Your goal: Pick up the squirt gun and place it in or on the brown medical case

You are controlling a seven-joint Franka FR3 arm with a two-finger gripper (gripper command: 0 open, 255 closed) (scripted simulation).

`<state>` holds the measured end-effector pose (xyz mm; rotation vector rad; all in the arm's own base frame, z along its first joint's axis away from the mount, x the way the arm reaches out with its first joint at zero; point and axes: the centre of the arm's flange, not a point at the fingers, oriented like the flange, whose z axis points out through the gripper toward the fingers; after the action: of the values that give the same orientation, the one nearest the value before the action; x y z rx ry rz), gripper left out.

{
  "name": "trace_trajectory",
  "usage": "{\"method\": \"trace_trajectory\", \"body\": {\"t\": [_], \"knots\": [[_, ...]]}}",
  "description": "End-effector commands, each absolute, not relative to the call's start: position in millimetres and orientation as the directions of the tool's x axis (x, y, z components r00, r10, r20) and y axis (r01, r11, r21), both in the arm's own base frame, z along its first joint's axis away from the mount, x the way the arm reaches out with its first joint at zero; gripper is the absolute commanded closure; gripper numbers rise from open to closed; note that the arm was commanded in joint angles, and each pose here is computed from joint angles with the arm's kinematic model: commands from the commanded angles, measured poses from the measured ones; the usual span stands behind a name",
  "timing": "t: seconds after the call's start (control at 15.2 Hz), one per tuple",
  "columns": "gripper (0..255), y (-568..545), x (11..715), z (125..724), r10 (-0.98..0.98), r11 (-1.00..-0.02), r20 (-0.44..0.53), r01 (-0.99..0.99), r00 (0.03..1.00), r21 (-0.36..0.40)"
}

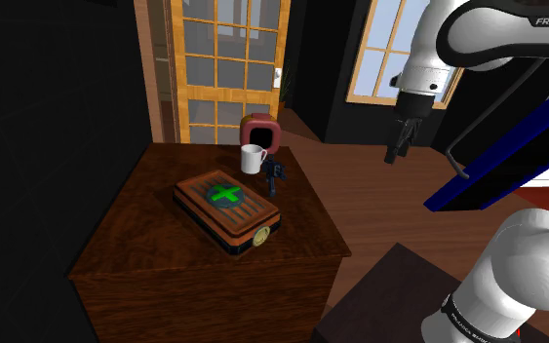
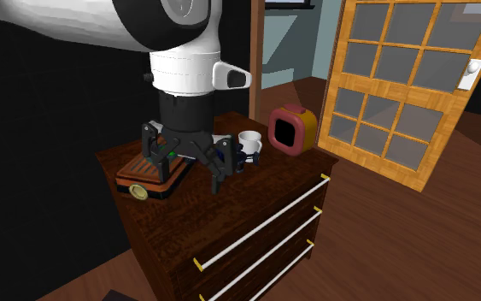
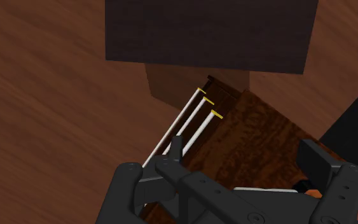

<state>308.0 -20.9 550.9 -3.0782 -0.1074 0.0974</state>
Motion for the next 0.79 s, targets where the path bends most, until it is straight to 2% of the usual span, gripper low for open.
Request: {"method": "trace_trajectory", "body": {"t": [0.0, 0.73], "knots": [[0, -20.9, 308.0, 550.9, 0.071, -0.996, -0.061, 0.068, 0.996, -0.062], [0, 38.0, 424.5, 500.8, -0.11, -0.992, -0.033, -0.111, 0.993, -0.055]]}}
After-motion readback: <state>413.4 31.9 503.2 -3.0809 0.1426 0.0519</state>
